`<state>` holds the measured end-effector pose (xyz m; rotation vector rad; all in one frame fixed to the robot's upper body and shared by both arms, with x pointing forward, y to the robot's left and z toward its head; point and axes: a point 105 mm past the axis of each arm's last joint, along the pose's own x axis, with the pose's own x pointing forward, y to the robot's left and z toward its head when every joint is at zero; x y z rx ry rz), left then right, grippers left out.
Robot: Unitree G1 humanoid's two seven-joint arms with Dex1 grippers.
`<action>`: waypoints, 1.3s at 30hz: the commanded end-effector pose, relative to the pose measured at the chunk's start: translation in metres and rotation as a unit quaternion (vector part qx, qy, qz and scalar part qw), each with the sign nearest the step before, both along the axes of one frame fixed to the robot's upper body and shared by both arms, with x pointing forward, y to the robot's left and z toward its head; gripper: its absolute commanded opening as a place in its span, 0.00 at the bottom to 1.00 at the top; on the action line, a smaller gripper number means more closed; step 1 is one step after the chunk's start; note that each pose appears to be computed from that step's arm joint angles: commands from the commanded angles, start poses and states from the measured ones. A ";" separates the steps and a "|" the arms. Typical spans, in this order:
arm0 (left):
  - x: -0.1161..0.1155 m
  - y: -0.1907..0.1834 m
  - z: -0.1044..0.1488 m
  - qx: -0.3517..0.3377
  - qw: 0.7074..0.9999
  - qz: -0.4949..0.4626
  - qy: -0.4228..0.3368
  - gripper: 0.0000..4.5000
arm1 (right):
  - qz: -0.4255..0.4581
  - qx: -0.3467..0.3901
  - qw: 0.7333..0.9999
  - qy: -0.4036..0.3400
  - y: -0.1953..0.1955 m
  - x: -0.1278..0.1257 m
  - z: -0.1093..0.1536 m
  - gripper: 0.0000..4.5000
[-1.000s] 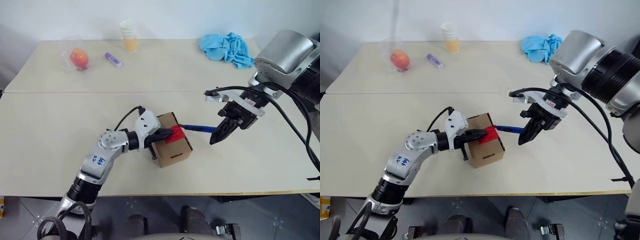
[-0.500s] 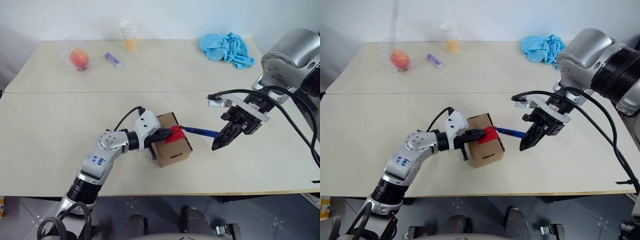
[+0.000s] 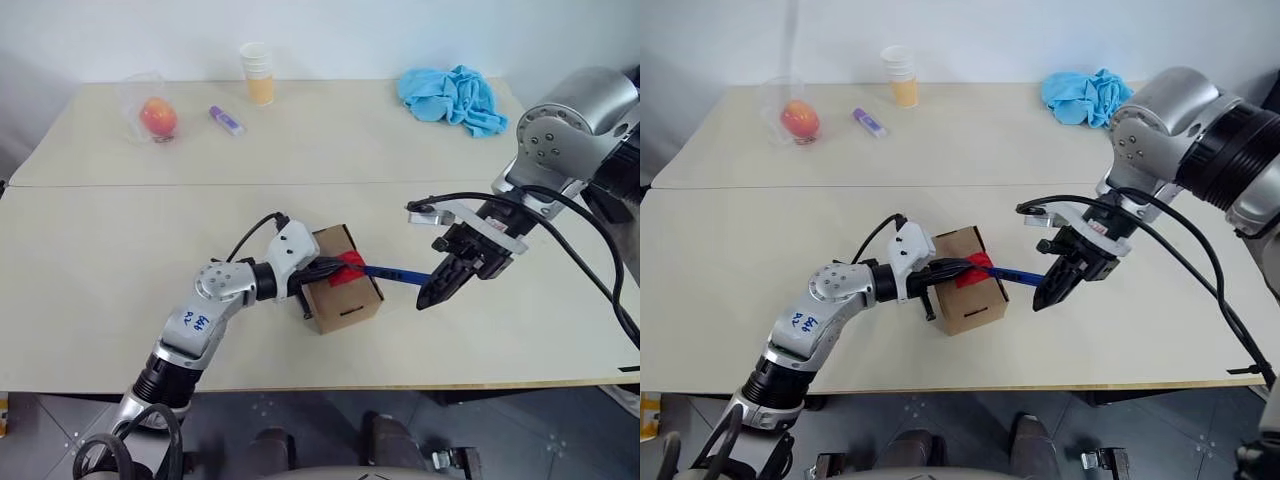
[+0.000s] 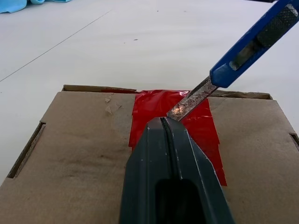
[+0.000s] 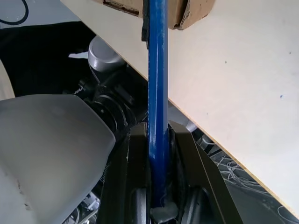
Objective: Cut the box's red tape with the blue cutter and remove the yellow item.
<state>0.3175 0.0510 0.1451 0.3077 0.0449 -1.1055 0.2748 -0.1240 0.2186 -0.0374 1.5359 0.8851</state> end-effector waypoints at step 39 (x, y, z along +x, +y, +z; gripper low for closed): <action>-0.007 0.012 0.000 -0.040 0.998 -0.041 0.005 0.00 | 0.059 0.102 0.970 -0.211 0.012 0.027 0.041 0.04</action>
